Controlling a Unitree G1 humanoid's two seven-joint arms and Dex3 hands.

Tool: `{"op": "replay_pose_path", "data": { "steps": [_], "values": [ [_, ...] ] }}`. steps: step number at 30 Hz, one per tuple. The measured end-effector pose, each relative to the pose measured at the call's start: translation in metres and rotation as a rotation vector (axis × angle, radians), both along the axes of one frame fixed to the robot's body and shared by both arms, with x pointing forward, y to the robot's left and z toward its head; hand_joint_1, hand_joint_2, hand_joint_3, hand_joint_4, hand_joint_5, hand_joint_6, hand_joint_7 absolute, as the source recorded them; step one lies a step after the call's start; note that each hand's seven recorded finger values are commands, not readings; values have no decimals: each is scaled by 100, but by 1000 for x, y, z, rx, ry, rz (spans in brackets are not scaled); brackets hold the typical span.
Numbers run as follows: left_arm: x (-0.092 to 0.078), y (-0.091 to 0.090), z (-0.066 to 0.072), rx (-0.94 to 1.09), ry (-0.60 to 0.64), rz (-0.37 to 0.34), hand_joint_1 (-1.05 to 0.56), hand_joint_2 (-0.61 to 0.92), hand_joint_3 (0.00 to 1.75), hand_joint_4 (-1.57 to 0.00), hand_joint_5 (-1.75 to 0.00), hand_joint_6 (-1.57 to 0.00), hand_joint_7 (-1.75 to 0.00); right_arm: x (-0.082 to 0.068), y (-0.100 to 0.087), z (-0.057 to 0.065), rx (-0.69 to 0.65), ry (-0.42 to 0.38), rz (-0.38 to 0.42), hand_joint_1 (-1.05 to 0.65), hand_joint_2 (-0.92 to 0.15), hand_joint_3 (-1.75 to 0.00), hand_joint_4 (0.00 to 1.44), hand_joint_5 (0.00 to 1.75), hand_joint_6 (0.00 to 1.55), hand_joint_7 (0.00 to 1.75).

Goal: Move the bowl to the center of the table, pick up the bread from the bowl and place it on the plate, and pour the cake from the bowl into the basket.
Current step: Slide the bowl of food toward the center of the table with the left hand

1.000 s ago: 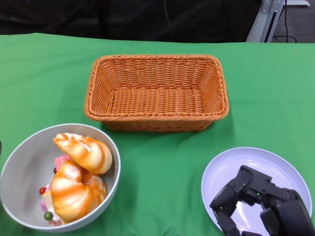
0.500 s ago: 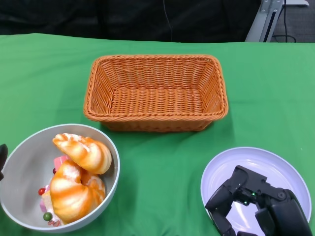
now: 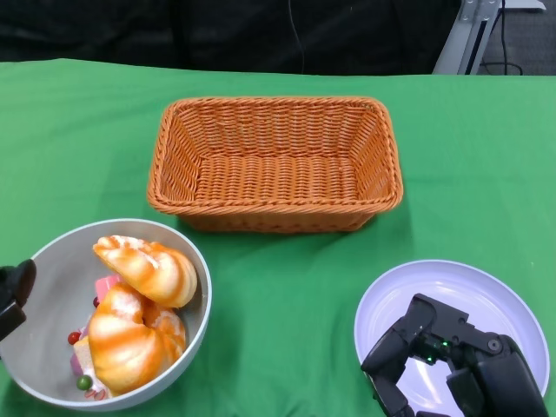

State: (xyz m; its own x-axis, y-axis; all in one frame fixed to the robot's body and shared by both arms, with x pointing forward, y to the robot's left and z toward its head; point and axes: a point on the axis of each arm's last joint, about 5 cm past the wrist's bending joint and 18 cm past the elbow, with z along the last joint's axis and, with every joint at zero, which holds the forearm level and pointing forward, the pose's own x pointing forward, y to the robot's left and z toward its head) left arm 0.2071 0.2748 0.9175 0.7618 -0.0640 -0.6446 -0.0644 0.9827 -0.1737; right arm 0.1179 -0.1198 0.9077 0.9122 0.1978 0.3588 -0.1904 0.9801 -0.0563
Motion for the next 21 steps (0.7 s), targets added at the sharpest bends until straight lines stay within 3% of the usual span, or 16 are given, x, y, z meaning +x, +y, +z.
{"op": "replay_pose_path", "data": {
  "steps": [21],
  "values": [
    [-8, -12, 10, -109, 54, -101, -71, 92, 66, 0, 0, 0, 0, 0, 1, 0, 0, -2, 3, -22, -43, -109, 82, 158, 78, 129]
  ]
}}
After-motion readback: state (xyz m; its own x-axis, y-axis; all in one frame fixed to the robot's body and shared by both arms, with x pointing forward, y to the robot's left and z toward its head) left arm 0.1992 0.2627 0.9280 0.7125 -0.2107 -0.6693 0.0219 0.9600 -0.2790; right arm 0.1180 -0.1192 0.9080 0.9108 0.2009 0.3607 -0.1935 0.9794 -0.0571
